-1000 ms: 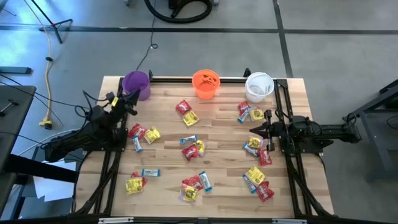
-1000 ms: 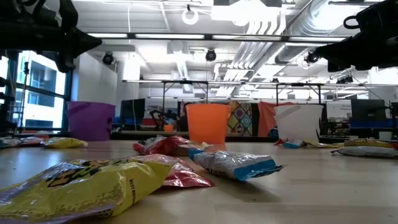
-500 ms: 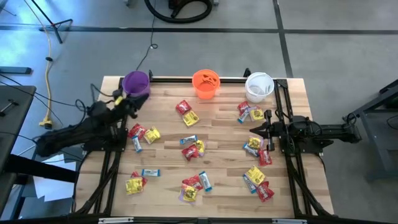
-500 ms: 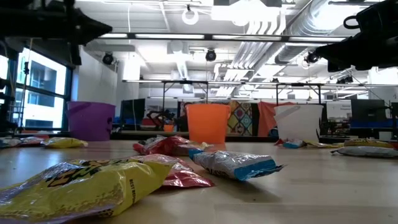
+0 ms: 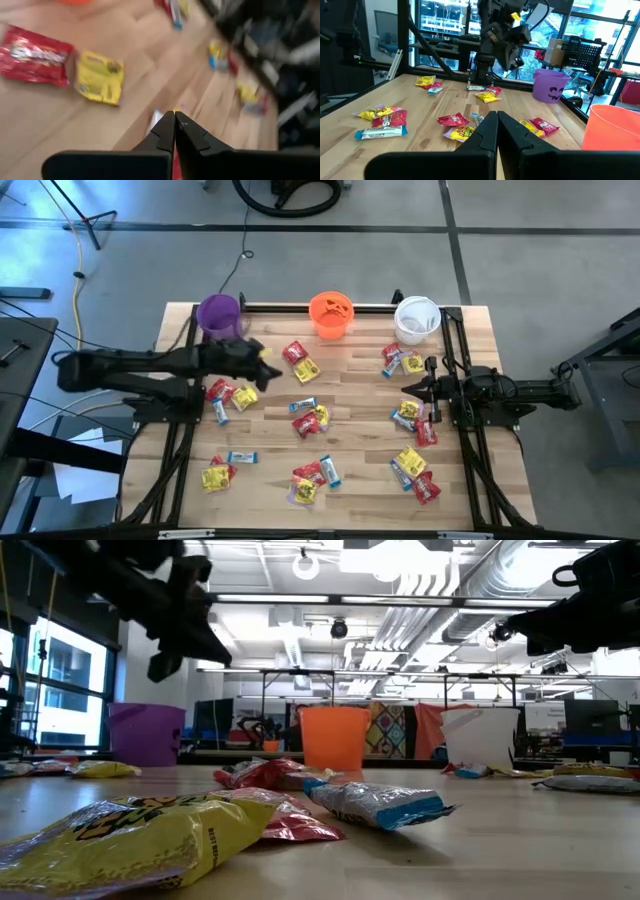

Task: Organize candy in baskets
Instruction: Put the white chocolate into the orange bucket

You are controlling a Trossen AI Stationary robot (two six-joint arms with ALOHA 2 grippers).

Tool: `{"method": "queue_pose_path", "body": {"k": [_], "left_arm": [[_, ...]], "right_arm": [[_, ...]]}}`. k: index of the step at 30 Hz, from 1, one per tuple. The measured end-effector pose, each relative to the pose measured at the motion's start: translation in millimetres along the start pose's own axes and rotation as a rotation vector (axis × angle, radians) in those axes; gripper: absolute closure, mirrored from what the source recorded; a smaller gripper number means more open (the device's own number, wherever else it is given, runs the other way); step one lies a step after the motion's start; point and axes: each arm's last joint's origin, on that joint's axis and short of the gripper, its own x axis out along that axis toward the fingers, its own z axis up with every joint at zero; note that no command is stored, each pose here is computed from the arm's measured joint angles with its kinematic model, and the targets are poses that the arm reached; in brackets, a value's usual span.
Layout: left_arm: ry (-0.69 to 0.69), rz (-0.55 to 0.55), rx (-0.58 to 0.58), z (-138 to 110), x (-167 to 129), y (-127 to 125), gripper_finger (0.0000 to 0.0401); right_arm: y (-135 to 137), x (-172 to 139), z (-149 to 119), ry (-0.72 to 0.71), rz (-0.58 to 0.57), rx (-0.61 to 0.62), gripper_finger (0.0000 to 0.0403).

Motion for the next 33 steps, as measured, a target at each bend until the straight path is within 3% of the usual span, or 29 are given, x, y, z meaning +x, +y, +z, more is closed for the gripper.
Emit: {"method": "queue_pose_path", "body": {"k": [11, 23, 26, 30, 33], "left_arm": [[0.144, -0.026, 0.243, -13.7, 17.8, -18.5, 0.0387], [0.262, 0.014, 0.282, -34.1, 54.5, -17.8, 0.0279], [0.28, 0.029, 0.347, -31.8, 68.5, -24.6, 0.0262], [0.295, 0.127, 0.461, -28.3, 90.6, -30.5, 0.0251], [0.365, 0.193, 0.457, -30.0, 106.4, -24.8, 0.0246]], "right_arm": [[0.0, 0.0, 0.0, 0.0, 0.0, 0.0, 0.0402], [0.0, 0.0, 0.0, 0.0, 0.0, 0.0, 0.0402], [0.0, 0.0, 0.0, 0.0, 0.0, 0.0, 0.0402], [0.0, 0.0, 0.0, 0.0, 0.0, 0.0, 0.0402], [0.0, 0.0, 0.1, 0.0, 0.0, 0.0, 0.0402]]}}
